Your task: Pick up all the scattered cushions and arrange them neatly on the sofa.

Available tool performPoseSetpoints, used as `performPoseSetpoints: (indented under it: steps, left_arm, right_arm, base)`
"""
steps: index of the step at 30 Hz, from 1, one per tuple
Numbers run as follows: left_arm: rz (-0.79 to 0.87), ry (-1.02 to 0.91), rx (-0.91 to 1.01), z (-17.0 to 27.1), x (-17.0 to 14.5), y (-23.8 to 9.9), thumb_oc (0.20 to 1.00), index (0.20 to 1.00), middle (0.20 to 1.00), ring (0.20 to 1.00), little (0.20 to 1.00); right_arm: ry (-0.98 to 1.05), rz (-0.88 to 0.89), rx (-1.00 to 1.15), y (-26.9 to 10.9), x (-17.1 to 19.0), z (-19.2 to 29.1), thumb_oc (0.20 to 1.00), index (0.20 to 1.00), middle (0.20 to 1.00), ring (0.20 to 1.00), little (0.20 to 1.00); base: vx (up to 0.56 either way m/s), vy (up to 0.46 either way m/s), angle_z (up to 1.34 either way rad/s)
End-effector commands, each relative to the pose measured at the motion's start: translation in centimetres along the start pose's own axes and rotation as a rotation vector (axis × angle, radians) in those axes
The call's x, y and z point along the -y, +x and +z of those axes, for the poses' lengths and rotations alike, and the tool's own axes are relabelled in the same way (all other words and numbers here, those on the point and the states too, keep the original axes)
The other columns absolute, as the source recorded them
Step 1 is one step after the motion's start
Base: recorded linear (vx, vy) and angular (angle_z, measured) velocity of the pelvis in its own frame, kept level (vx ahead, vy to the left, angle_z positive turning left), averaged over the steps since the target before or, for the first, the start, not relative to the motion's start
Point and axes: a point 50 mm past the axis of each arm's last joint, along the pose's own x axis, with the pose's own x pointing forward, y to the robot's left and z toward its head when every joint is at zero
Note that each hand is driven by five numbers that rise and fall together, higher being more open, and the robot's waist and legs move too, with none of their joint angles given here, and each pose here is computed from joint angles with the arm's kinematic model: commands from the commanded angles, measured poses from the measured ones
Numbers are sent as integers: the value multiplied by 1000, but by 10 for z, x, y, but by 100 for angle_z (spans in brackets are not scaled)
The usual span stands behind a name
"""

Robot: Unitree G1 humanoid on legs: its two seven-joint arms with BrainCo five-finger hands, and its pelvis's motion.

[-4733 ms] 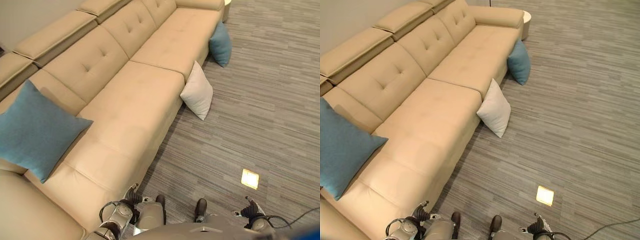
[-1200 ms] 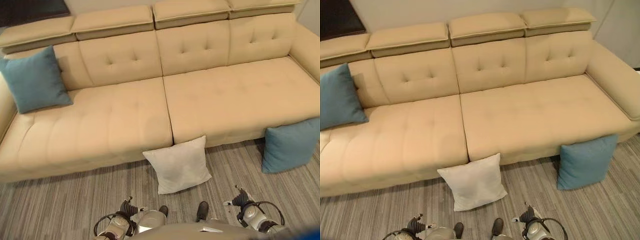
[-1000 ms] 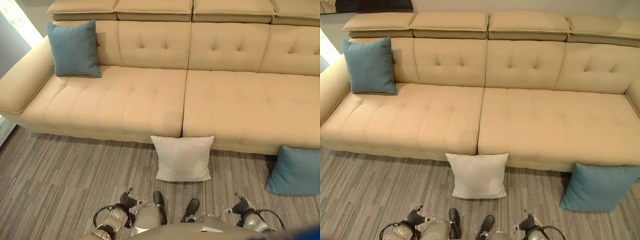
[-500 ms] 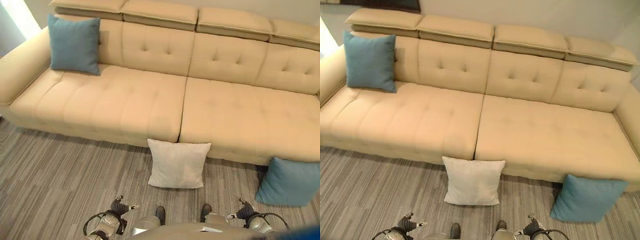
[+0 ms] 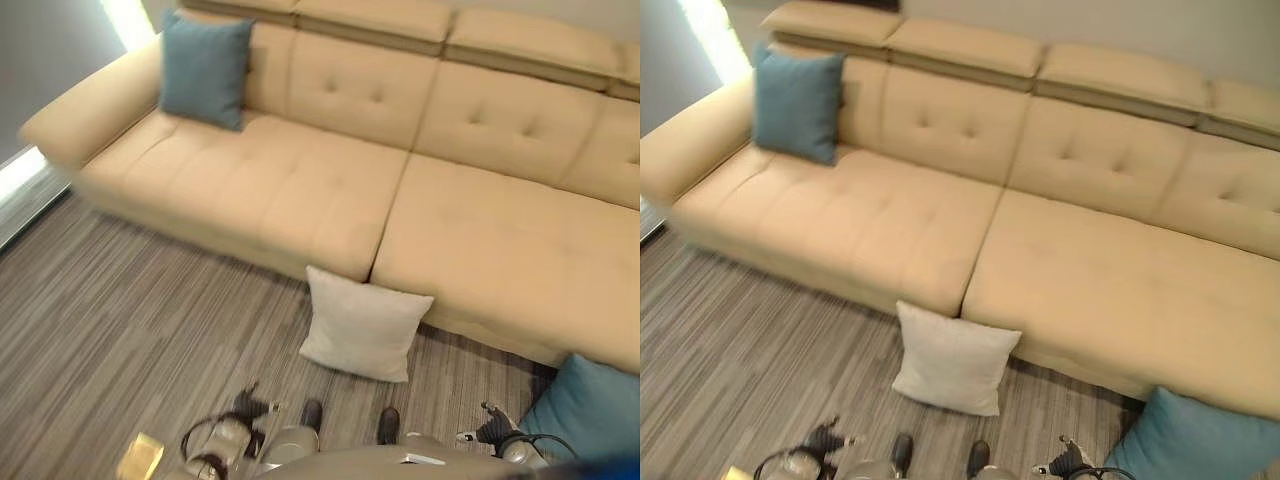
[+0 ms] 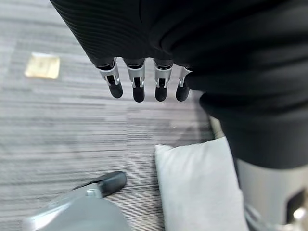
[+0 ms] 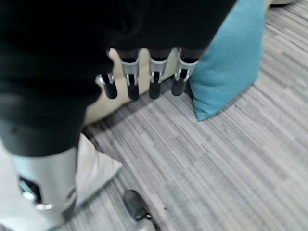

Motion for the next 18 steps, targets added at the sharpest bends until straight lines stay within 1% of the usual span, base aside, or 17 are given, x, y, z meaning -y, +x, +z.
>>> performPoseSetpoints:
  steps: [1, 4, 8, 18]
  left_arm:
    - [-6, 13, -5, -4, 3, -1, 1000, 1000, 1000, 1000, 1000]
    - [-5, 21, -5, -5, 3, -2, 1000, 1000, 1000, 1000, 1000]
    - [-9, 40, -12, -6, 1, -1, 1000, 1000, 1000, 1000, 1000]
    - [68, 25, -25, -11, -24, 0, 1000, 1000, 1000, 1000, 1000]
  right_arm:
    - [20, -44, -11, 2, 13, -3, 1000, 1000, 1000, 1000, 1000]
    - [19, -47, -13, 2, 13, -3, 1000, 1000, 1000, 1000, 1000]
    - [16, -33, -18, 1, 9, -3, 1000, 1000, 1000, 1000, 1000]
    - [16, -32, 83, 4, 9, 25, 1000, 1000, 1000, 1000, 1000]
  base:
    - [131, 127, 0]
    - [132, 123, 18]
    - [161, 249, -2]
    - [89, 183, -35]
